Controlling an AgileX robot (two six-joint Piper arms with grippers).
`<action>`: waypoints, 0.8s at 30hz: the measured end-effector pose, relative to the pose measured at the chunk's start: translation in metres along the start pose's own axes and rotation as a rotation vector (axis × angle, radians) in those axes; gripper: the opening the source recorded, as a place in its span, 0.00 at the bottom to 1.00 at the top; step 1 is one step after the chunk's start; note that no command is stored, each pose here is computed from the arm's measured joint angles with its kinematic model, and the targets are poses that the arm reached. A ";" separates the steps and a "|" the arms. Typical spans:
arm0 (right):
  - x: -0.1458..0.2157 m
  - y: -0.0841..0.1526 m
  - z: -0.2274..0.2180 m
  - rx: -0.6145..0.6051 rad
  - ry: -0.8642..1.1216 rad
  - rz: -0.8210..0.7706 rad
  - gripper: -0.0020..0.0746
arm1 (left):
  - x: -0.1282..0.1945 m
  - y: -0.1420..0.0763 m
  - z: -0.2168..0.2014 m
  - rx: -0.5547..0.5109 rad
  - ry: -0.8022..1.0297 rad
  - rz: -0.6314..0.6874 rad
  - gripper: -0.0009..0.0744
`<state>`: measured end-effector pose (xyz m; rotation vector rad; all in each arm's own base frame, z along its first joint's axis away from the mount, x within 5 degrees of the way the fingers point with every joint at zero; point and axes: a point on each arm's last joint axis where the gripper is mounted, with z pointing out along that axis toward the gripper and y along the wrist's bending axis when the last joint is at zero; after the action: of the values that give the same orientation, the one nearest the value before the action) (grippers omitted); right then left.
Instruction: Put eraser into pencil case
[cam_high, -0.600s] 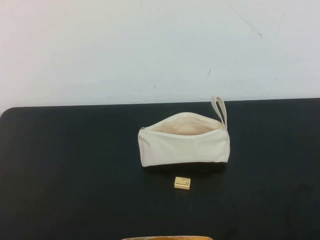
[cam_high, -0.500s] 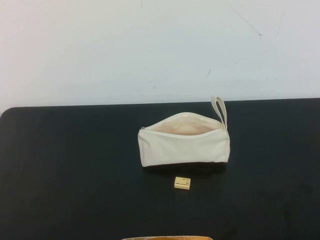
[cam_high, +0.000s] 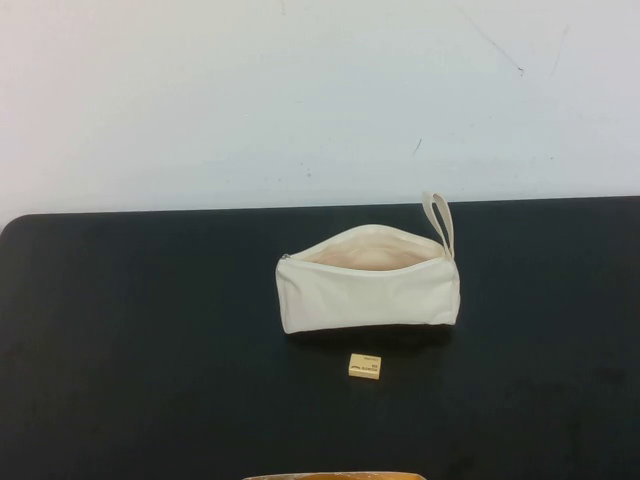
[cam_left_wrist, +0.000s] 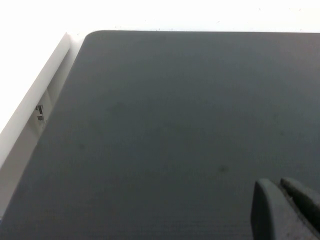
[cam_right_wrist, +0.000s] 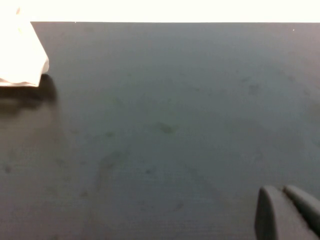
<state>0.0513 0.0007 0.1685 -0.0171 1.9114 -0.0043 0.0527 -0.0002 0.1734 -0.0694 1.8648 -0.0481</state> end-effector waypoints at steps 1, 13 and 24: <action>0.000 0.000 0.000 0.000 0.000 0.000 0.02 | 0.000 0.000 0.000 0.000 0.000 0.000 0.01; 0.000 0.000 0.000 0.000 0.000 0.000 0.02 | 0.000 0.000 0.000 0.000 0.000 0.004 0.01; -0.021 -0.001 -0.002 0.015 -0.240 -0.027 0.02 | 0.000 0.000 0.000 0.000 0.000 0.005 0.01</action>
<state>0.0562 0.0000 0.1887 -0.0324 1.6706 -0.0333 0.0527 -0.0002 0.1734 -0.0645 1.8649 -0.0445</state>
